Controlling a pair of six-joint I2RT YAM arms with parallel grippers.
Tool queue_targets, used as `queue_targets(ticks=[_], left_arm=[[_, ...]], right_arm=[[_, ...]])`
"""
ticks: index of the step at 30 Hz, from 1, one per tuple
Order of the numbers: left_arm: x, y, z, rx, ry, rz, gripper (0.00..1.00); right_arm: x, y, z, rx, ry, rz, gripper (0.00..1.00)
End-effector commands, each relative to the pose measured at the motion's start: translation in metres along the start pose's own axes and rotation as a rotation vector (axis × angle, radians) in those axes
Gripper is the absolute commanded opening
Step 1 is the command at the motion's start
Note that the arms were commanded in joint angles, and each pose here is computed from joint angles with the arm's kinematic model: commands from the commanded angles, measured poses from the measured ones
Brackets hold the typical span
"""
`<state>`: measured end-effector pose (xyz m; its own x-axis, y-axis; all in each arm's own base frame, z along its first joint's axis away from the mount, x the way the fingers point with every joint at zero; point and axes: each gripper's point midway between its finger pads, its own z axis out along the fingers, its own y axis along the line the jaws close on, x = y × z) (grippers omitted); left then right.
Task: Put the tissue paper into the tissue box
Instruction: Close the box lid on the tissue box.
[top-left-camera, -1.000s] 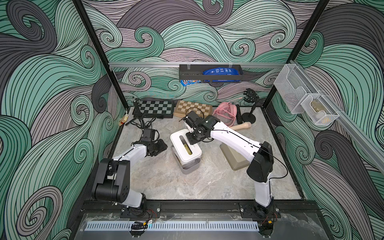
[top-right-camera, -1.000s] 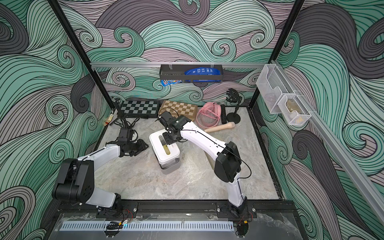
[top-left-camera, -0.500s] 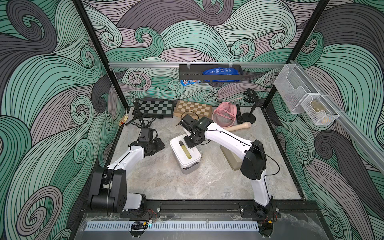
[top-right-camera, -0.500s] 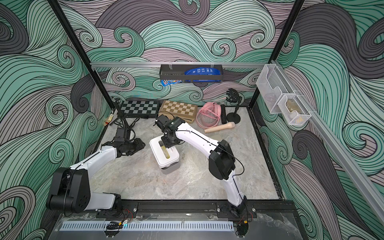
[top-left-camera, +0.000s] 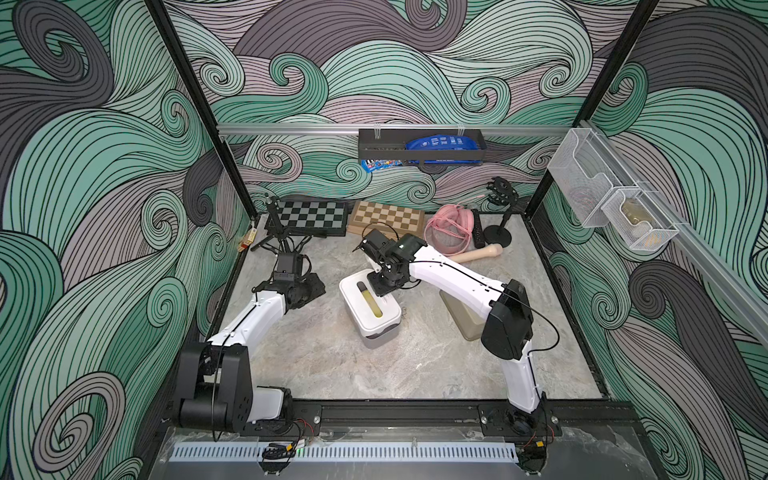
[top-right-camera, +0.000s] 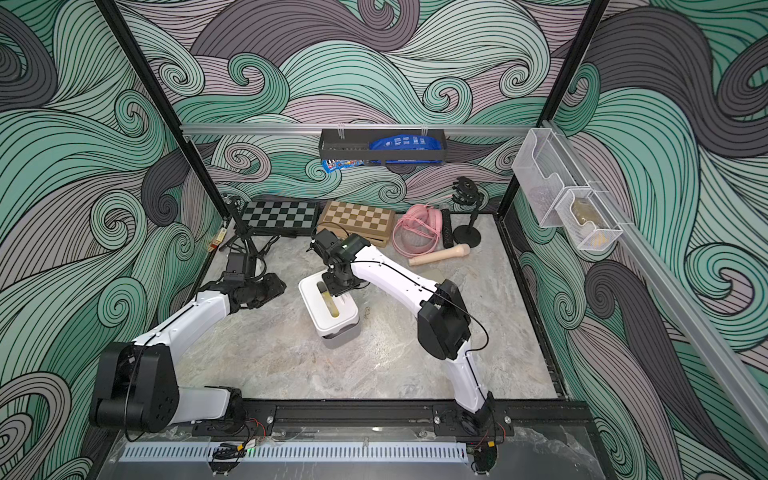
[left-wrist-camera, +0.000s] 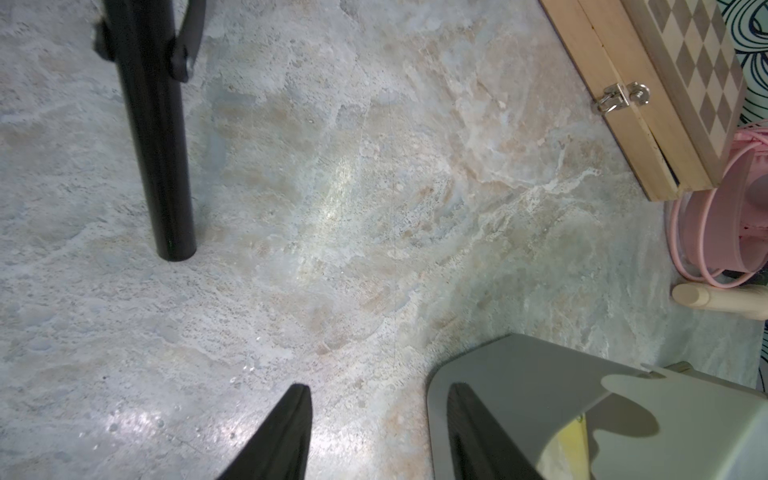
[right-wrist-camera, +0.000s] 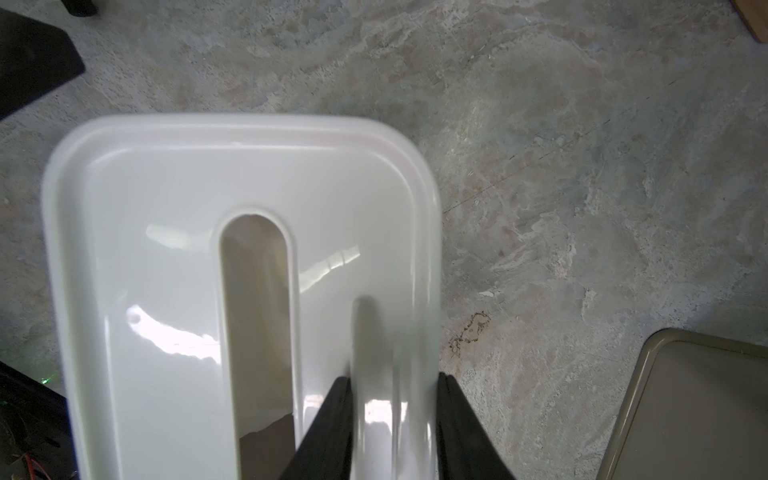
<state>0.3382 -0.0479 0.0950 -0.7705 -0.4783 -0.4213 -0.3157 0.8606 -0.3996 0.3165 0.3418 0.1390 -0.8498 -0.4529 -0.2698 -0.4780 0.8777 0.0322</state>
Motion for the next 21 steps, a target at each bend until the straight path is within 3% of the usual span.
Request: queue_targets(ticks=[1,10,21], left_arm=[[-0.013,-0.005,-0.012,0.006,-0.034,0.018,0.55],[-0.013,-0.008,-0.014,0.02,-0.031,0.019,0.56],[-0.013,-0.01,-0.019,0.028,-0.032,0.032,0.56]], right_arm=[[0.013,0.001,0.017,-0.005,0.064,0.004,0.21],[0.024,-0.001,0.025,-0.006,0.104,0.025,0.21],[0.02,-0.003,0.021,0.0,0.043,0.05,0.21]])
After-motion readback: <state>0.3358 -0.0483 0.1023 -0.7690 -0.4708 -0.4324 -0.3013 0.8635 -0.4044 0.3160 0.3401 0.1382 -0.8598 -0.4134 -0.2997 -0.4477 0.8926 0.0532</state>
